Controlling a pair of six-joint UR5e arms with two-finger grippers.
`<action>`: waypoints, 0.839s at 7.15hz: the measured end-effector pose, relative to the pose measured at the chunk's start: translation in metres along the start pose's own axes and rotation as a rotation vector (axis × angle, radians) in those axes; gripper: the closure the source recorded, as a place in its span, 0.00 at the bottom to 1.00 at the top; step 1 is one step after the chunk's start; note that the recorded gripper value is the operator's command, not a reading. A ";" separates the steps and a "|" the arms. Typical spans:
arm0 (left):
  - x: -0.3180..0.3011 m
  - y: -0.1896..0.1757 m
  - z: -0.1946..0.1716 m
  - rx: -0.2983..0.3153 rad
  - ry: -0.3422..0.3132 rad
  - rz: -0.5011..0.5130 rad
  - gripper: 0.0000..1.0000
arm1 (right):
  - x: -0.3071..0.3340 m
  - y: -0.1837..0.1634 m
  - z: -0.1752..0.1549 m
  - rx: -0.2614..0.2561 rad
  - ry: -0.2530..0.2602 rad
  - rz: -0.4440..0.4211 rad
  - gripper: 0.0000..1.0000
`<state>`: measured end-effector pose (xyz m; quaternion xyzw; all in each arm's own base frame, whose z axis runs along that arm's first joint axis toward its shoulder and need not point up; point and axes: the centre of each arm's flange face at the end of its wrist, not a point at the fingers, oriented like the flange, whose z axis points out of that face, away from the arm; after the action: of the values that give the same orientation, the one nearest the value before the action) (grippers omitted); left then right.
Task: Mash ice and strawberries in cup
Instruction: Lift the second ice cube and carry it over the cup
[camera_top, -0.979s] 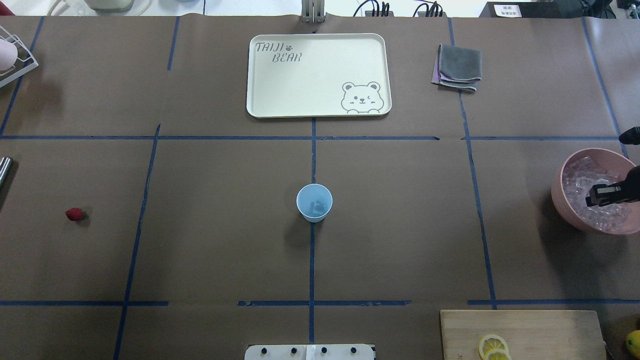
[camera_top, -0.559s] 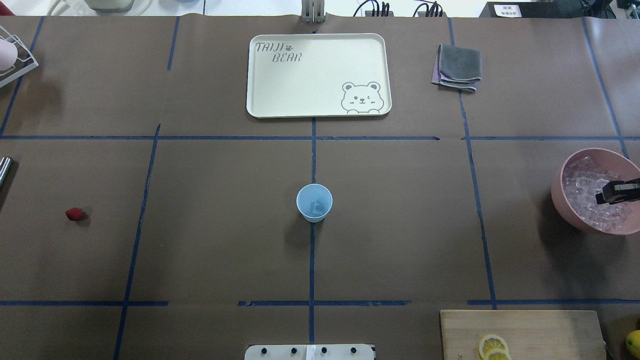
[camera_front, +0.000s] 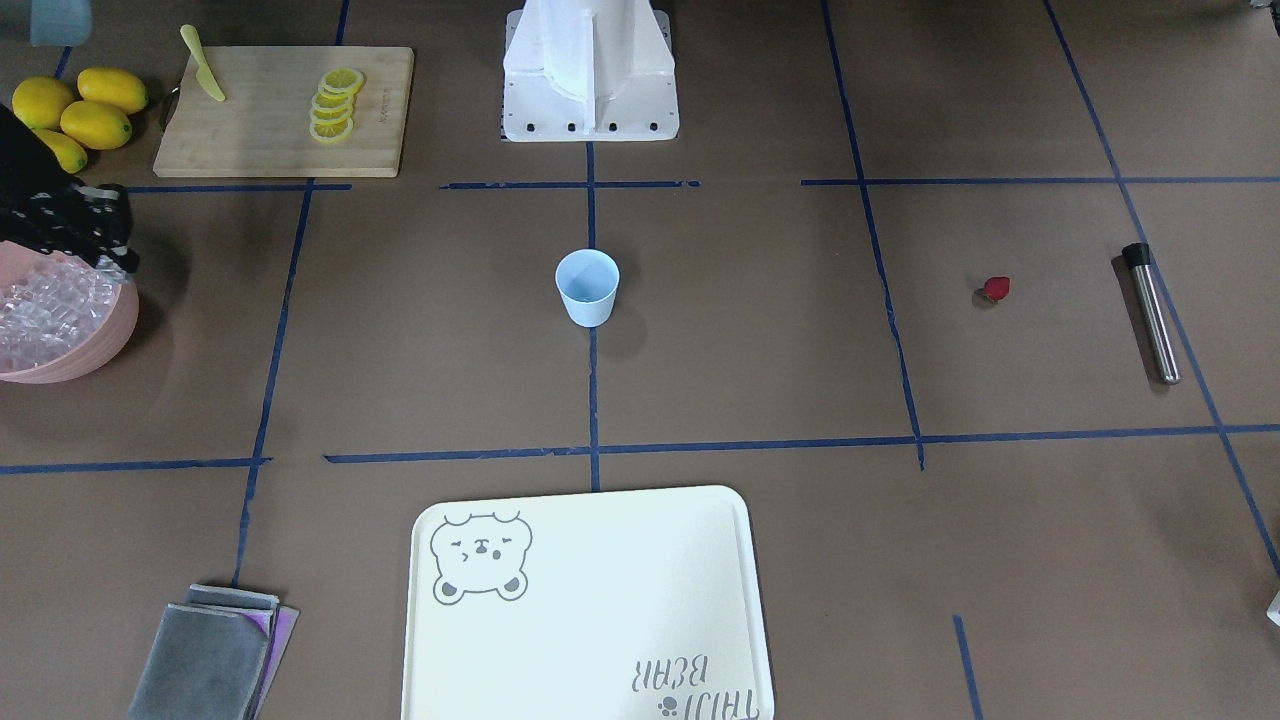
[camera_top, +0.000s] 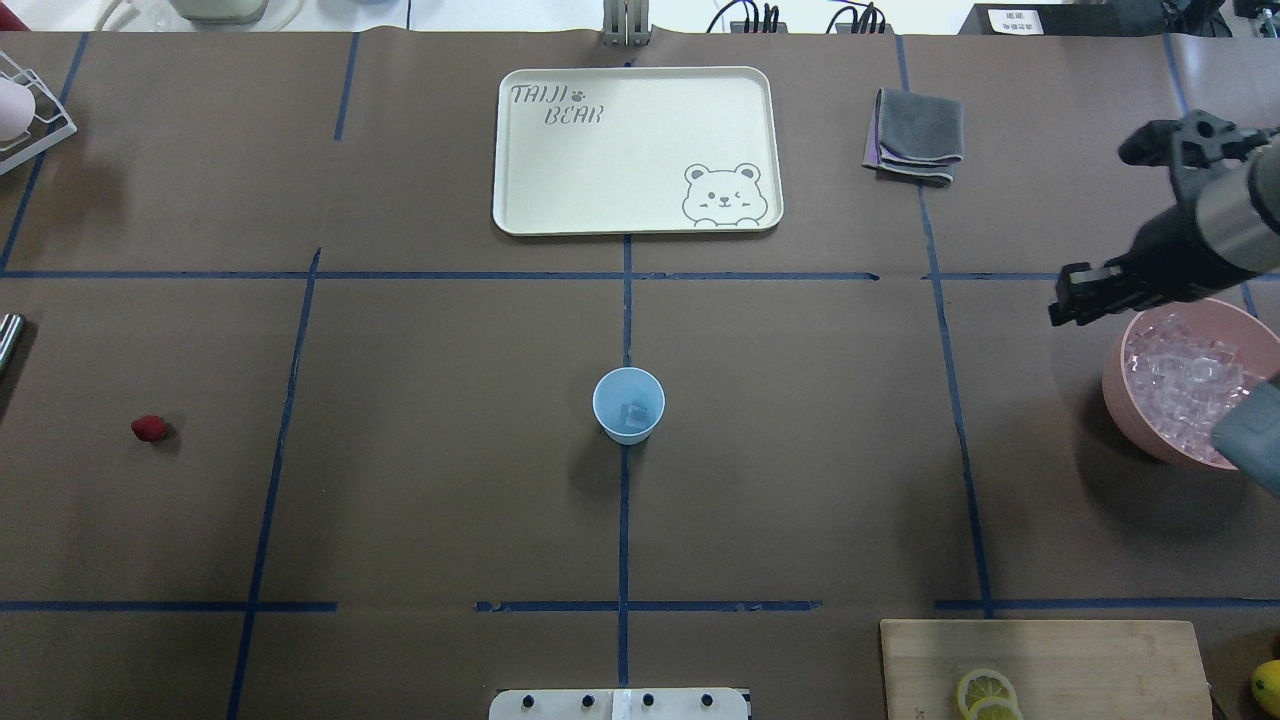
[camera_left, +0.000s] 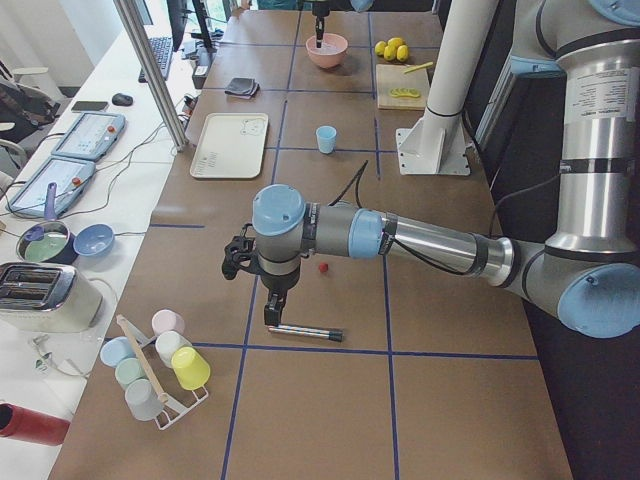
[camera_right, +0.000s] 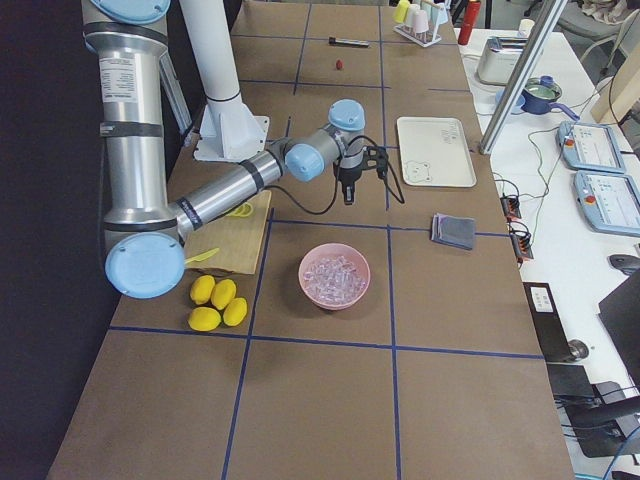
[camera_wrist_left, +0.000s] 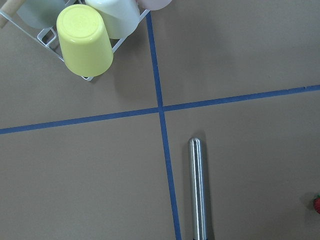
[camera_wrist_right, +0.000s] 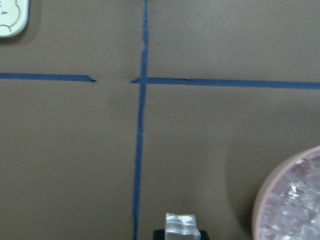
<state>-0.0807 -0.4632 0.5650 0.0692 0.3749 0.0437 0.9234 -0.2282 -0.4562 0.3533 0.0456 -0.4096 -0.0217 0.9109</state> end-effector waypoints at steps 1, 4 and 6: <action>0.000 0.002 0.001 -0.002 0.006 -0.002 0.00 | -0.062 -0.009 -0.001 -0.022 0.032 -0.027 1.00; -0.001 0.004 0.002 -0.001 0.010 -0.002 0.00 | -0.205 0.014 0.024 -0.054 0.066 -0.028 1.00; -0.001 0.004 0.002 -0.001 0.010 -0.002 0.00 | -0.281 0.020 0.042 -0.054 0.052 -0.019 1.00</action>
<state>-0.0799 -0.4595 0.5678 0.0681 0.3796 0.0433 0.9216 -0.4461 -0.4175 0.1739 0.0253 -0.3845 -0.0404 0.9219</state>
